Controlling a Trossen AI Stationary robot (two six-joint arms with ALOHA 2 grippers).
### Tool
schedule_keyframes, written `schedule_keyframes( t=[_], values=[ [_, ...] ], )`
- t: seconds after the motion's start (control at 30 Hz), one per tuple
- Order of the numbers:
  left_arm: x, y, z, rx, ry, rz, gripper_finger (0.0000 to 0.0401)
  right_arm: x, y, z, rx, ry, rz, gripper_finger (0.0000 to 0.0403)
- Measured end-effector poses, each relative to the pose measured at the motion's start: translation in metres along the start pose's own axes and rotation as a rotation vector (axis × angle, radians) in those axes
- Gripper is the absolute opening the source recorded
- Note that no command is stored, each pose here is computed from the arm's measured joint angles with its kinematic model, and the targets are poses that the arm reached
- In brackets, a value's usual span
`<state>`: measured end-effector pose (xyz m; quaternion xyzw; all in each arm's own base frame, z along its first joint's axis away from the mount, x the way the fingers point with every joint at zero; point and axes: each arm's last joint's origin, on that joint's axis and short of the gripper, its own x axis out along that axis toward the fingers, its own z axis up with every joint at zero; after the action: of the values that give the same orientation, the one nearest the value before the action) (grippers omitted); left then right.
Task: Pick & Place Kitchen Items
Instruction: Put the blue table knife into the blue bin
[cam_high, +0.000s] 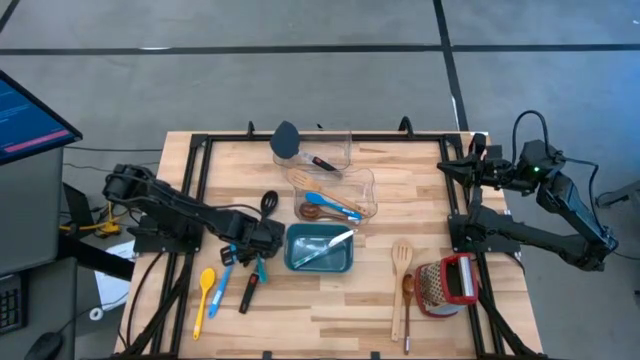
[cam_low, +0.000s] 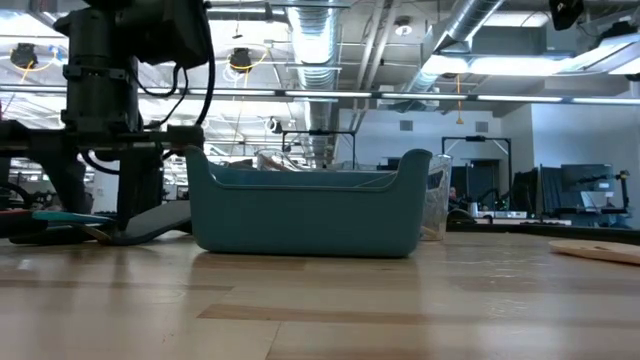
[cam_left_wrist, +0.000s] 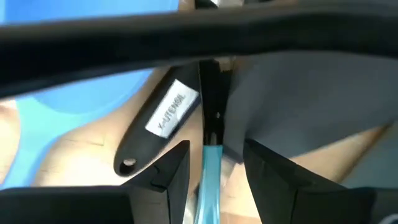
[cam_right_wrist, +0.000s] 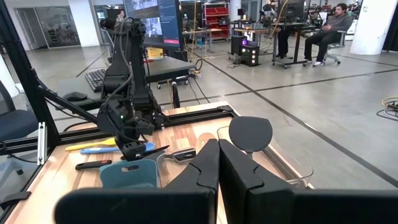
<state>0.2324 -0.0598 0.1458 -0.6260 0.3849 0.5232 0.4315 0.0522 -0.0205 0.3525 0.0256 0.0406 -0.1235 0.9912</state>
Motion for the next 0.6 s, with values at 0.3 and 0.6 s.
schedule_keyframes(
  t=[0.3,0.6],
  values=[
    [0.0058,-0.0024,-0.0017,0.0,0.001,0.0,0.0136,0.0,0.0,0.0,0.0,0.0,0.0,0.0],
    [0.0059,-0.0035,-0.0024,0.0,0.008,-0.01,0.0085,0.0,0.0,0.0,0.0,0.0,0.0,0.0]
  ],
)
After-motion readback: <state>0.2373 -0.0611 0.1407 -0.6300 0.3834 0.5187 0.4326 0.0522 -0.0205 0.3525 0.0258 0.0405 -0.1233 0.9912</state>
